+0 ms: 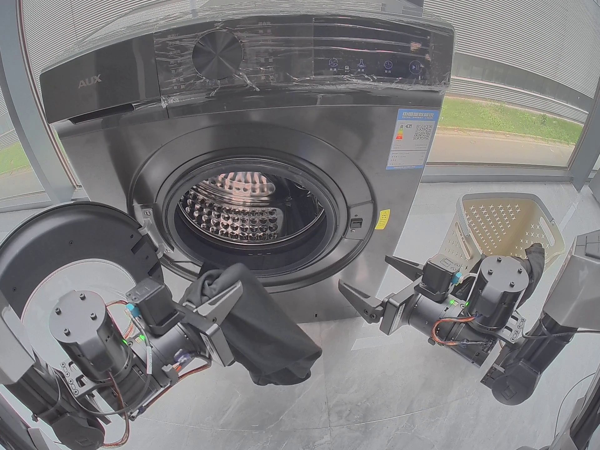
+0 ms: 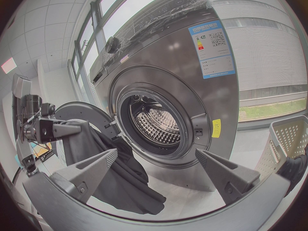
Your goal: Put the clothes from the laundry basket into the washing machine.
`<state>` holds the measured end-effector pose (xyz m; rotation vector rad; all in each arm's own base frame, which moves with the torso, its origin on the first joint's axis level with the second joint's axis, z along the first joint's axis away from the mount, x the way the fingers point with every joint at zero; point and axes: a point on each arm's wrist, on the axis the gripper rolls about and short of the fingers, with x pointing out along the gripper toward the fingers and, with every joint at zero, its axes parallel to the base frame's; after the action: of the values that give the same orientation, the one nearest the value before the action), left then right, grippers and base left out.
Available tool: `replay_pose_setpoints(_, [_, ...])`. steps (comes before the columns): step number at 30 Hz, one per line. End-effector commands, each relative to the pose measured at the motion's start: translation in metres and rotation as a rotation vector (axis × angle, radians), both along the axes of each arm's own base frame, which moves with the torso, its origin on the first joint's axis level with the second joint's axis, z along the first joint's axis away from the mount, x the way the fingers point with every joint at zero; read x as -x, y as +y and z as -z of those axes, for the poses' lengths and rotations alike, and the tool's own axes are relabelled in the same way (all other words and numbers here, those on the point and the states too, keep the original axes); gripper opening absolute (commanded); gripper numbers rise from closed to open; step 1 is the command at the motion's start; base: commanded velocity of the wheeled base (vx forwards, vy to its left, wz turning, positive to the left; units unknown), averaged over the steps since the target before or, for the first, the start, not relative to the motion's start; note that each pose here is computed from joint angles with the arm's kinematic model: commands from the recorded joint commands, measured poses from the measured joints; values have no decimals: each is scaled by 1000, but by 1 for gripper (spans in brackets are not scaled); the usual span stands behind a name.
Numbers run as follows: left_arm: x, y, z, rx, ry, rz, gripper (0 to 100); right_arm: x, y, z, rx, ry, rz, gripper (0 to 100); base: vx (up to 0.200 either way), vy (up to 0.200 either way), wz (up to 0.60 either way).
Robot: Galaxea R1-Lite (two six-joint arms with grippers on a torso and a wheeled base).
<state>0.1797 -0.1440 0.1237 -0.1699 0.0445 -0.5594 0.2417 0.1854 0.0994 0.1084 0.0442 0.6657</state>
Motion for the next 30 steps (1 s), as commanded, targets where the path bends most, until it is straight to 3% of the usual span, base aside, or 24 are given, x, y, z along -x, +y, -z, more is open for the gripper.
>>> replay_pose_setpoints(1, [-3, 0, 20, -70, 65, -12, 0, 0, -1, 2, 2, 6, 1, 100, 0, 0, 0])
replay_pose_setpoints(5, [-6, -2, 19, -70, 58, -40, 0, 0, -1, 2, 2, 6, 1, 100, 0, 0, 0])
replay_pose_setpoints(11, [-20, -7, 41, -132, 112, -112, 0, -2, 2, 2, -4, 3, -4, 100, 0, 0, 0])
replay_pose_setpoints(20, [-26, -10, 44, -132, 115, -120, 0, -2, 4, 3, -1, 7, -7, 100, 200, 0, 0])
replay_pose_setpoints(30, [-30, -13, 45, -127, 113, -123, 0, -2, 3, 3, -1, 7, -3, 100, 0, 20, 0])
